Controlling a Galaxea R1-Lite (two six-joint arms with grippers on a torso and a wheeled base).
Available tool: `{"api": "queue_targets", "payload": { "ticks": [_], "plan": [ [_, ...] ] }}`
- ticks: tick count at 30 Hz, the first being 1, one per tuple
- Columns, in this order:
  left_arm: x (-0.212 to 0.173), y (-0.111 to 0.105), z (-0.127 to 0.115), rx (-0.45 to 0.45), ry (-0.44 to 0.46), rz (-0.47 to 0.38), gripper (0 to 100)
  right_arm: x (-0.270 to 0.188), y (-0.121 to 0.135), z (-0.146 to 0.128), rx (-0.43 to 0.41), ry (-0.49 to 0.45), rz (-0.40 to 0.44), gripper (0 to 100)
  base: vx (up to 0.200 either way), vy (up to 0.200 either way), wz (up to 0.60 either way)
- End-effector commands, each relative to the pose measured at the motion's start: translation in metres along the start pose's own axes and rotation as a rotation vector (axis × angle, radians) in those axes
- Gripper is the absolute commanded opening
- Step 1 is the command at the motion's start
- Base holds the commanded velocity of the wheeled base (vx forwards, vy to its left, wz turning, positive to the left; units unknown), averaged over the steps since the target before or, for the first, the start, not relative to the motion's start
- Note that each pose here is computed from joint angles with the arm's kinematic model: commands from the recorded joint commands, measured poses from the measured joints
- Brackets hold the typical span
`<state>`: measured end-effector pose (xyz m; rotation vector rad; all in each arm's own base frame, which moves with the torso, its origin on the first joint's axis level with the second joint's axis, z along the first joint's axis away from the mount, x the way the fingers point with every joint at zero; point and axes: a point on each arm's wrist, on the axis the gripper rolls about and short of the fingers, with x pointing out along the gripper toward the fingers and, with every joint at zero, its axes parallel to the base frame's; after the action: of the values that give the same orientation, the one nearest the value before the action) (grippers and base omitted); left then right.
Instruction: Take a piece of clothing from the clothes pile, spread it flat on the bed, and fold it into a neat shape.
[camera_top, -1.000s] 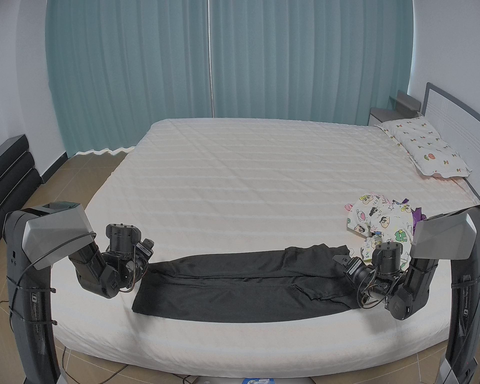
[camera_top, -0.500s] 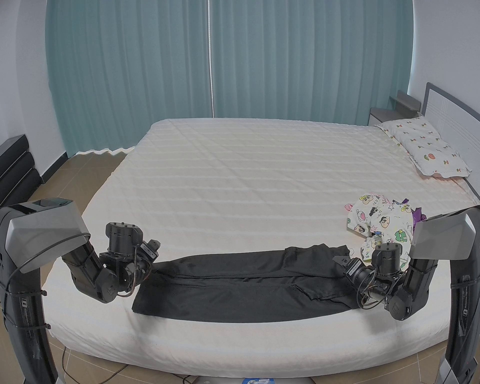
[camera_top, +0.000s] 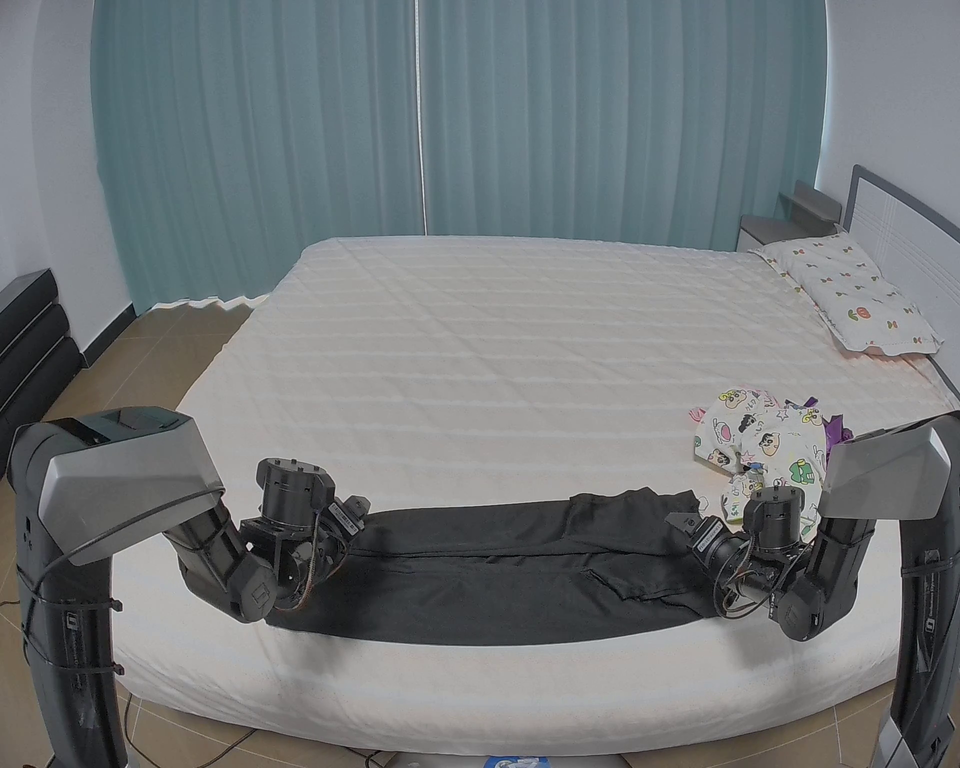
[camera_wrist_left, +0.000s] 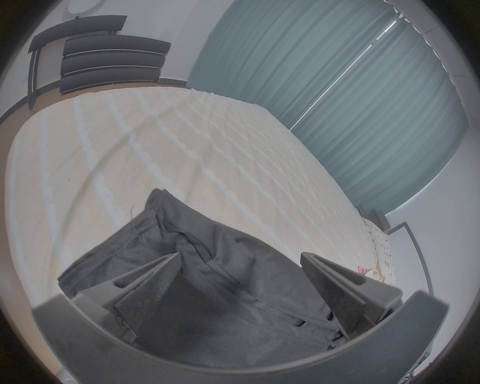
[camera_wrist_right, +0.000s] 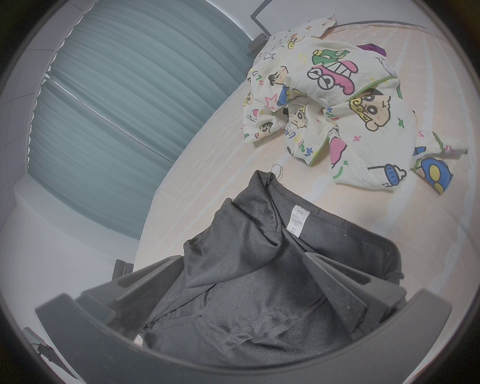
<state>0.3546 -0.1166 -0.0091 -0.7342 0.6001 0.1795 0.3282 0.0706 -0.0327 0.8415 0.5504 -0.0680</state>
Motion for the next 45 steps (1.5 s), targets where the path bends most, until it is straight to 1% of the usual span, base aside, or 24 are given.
{"api": "queue_targets", "payload": {
  "ticks": [1, 9, 11, 14, 17, 19, 22, 23, 27, 28, 30, 37, 39, 40, 44, 45],
  "plan": [
    [0.01, 0.009, -0.009, 0.01, 0.019, 0.03, 100, 0.0, -0.001, 0.0, 0.001, -0.001, -0.003, 100, 0.0, 0.0, 0.0],
    [0.024, 0.02, 0.0, -0.009, -0.005, 0.055, 100, 0.001, -0.001, 0.0, 0.001, 0.002, -0.003, 100, 0.0, 0.0, 0.0],
    [0.031, 0.032, 0.003, 0.024, -0.004, 0.083, 100, 0.001, -0.002, 0.0, 0.002, 0.001, -0.004, 100, 0.0, 0.0, 0.0],
    [0.032, 0.035, 0.003, 0.045, -0.004, 0.091, 100, 0.001, -0.002, 0.001, 0.002, -0.001, -0.005, 100, 0.0, 0.0, 0.0],
    [0.032, 0.036, 0.004, 0.046, -0.009, 0.091, 100, 0.001, -0.002, 0.001, 0.002, -0.001, -0.005, 100, 0.0, 0.0, 0.0],
    [0.034, 0.043, 0.011, 0.05, -0.022, 0.107, 100, 0.001, -0.002, 0.001, 0.002, -0.001, -0.005, 100, 0.0, 0.0, 0.0],
    [0.035, 0.048, 0.013, 0.074, -0.022, 0.121, 100, 0.001, -0.002, 0.001, 0.002, -0.001, -0.005, 100, 0.0, 0.0, 0.0],
    [0.036, 0.053, 0.016, 0.082, -0.024, 0.134, 100, 0.001, -0.002, 0.001, 0.002, -0.001, -0.005, 100, 0.0, 0.0, 0.0],
    [0.034, 0.058, 0.025, 0.067, -0.039, 0.146, 100, 0.001, -0.002, 0.001, 0.001, 0.0, -0.006, 100, 0.0, 0.0, 0.0],
    [0.033, 0.057, 0.026, 0.067, -0.042, 0.145, 100, 0.001, -0.002, 0.001, 0.001, 0.0, -0.006, 100, 0.0, 0.0, 0.0],
    [0.024, 0.055, 0.037, 0.053, -0.066, 0.138, 100, 0.001, -0.002, 0.001, 0.001, 0.0, -0.006, 100, 0.0, 0.0, 0.0],
    [-0.003, 0.045, 0.061, 0.023, -0.121, 0.107, 100, 0.001, -0.002, 0.001, 0.001, 0.0, -0.006, 100, 0.0, 0.0, 0.0],
    [-0.005, 0.044, 0.063, 0.021, -0.126, 0.103, 100, 0.001, -0.002, 0.001, 0.001, -0.001, -0.007, 100, 0.0, 0.0, 0.0],
    [-0.01, 0.04, 0.069, 0.014, -0.146, 0.089, 100, 0.001, -0.002, 0.001, 0.001, -0.001, -0.007, 100, 0.0, 0.0, 0.0],
    [-0.01, 0.039, 0.07, 0.014, -0.146, 0.082, 100, 0.001, -0.002, 0.001, 0.001, -0.001, -0.007, 100, 0.0, 0.0, 0.0],
    [-0.01, 0.039, 0.068, 0.02, -0.131, 0.078, 100, 0.001, -0.003, 0.0, 0.001, 0.0, -0.008, 100, 0.0, 0.0, 0.0]
  ]
}}
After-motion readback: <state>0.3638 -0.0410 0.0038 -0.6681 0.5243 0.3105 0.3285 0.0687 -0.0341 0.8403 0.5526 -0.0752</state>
